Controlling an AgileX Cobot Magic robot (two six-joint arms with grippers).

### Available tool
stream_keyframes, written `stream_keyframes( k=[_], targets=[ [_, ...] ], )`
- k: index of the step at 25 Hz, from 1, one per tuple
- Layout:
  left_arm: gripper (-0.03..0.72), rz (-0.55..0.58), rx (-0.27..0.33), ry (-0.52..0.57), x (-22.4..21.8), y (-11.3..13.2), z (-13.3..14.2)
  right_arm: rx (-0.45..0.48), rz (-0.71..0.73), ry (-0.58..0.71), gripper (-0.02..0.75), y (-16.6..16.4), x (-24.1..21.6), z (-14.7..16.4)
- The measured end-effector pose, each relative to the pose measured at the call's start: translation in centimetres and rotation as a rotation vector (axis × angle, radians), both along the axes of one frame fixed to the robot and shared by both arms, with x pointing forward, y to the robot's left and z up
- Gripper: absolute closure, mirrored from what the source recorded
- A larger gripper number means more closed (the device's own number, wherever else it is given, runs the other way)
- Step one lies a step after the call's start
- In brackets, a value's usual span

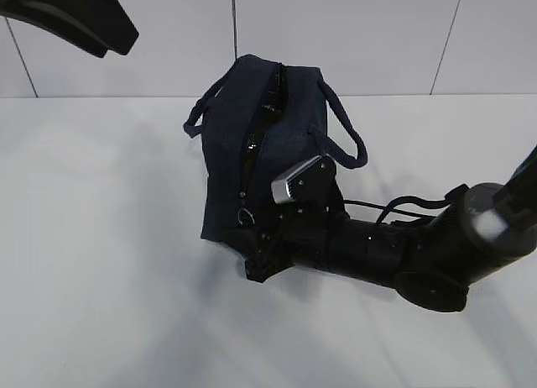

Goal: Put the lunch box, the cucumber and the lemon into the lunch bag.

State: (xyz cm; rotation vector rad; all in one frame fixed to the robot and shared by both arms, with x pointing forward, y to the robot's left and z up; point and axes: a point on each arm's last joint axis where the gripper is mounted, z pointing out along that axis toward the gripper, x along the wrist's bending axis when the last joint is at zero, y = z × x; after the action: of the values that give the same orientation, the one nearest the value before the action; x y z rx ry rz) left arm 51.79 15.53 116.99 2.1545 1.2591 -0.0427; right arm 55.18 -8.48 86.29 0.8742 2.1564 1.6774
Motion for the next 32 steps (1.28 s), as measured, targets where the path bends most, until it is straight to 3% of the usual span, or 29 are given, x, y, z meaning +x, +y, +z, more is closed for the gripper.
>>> stream_keyframes(
  k=[9,26,32],
  targets=[
    [0.452,0.0,0.0,0.0,0.0,0.0,0.0,0.012,-0.019,0.002,0.498,-0.02,0.22,0.07],
    [0.452,0.0,0.0,0.0,0.0,0.0,0.0,-0.013,-0.06,0.032,0.533,-0.28,0.45,-0.24],
    [0.452,0.0,0.0,0.0,0.0,0.0,0.0,-0.01,-0.067,0.031,0.667,-0.28,0.54,-0.19]
  ],
)
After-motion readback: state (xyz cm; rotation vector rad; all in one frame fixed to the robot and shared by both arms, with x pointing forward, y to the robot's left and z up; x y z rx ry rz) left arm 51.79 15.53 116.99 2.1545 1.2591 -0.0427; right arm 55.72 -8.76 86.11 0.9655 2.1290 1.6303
